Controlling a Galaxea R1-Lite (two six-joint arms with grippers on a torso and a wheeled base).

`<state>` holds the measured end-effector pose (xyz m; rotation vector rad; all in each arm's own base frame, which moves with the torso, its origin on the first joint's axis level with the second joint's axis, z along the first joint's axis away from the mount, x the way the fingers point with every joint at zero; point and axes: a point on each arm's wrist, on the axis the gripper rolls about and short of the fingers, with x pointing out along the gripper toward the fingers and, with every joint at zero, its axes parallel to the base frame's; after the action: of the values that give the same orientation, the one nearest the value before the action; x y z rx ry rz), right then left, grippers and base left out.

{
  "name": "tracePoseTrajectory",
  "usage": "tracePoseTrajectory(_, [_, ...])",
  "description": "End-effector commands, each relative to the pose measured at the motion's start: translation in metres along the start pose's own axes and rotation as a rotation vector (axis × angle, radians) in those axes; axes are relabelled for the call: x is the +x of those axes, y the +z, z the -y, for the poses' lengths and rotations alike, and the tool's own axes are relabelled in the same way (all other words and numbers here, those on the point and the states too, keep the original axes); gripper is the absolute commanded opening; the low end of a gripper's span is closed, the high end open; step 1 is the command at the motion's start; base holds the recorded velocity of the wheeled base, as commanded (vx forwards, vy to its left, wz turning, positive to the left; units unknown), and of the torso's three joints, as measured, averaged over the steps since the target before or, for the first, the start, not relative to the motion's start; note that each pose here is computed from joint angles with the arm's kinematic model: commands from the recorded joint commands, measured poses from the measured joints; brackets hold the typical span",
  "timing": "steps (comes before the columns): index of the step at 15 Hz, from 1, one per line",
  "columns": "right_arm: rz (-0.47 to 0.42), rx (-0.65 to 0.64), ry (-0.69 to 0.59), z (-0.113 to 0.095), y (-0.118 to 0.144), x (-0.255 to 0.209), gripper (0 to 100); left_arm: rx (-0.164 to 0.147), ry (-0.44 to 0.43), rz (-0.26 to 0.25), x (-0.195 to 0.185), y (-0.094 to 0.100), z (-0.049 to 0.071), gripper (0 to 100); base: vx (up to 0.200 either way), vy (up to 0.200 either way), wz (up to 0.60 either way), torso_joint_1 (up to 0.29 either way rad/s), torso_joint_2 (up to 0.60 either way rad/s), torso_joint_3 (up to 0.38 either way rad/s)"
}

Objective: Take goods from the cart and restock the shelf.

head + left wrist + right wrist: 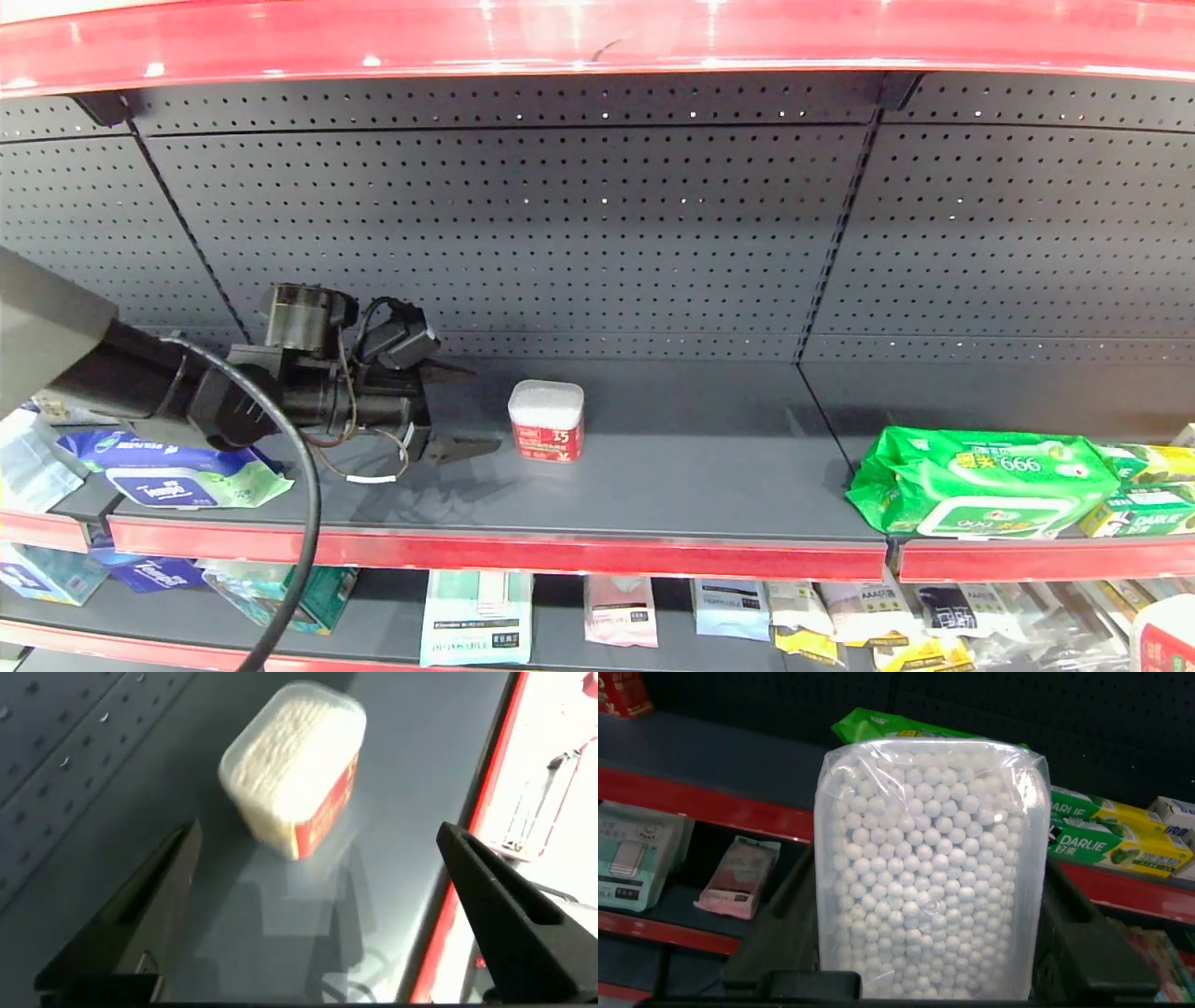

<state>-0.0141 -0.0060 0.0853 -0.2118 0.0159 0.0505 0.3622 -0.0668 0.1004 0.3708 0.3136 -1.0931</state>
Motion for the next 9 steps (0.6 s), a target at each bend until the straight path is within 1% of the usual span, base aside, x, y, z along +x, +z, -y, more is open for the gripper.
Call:
tracePoseTrajectory(1, [-0.002, -0.001, 0.001, 0.000, 0.000, 0.000, 0, 0.014, -0.036, 0.003, 0.021, 0.000, -0.001, 100, 0.000, 0.000, 0.00, 0.000, 0.00, 0.000])
tracePoseTrajectory(3, [-0.002, -0.001, 0.001, 0.000, 0.000, 0.000, 0, 0.022, -0.058, 0.001, 0.031, -0.001, 0.000, 100, 0.000, 0.000, 0.00, 0.000, 0.00, 0.000])
tracePoseTrajectory(5, [-0.002, -0.001, 0.001, 0.000, 0.000, 0.000, 0, 0.054, -0.062, -0.003, 0.037, -0.006, -0.003, 100, 0.000, 0.000, 0.00, 0.000, 0.00, 0.000])
tracePoseTrajectory(6, [-0.002, -0.001, 0.001, 0.000, 0.000, 0.000, 0, 0.064, -0.063, -0.004, 0.039, -0.007, -0.005, 100, 0.000, 0.000, 0.00, 0.000, 0.00, 0.000])
tracePoseTrajectory(7, [-0.002, -0.001, 0.001, 0.000, 0.000, 0.000, 0, 0.070, -0.064, -0.008, 0.041, -0.012, -0.006, 100, 0.000, 0.000, 0.00, 0.000, 0.00, 0.000])
tracePoseTrajectory(9, [-0.002, -0.002, 0.001, 0.000, 0.000, 0.000, 0, 0.065, -0.080, 0.007, 0.039, -0.014, -0.008, 100, 0.000, 0.000, 0.00, 0.000, 0.00, 0.000])
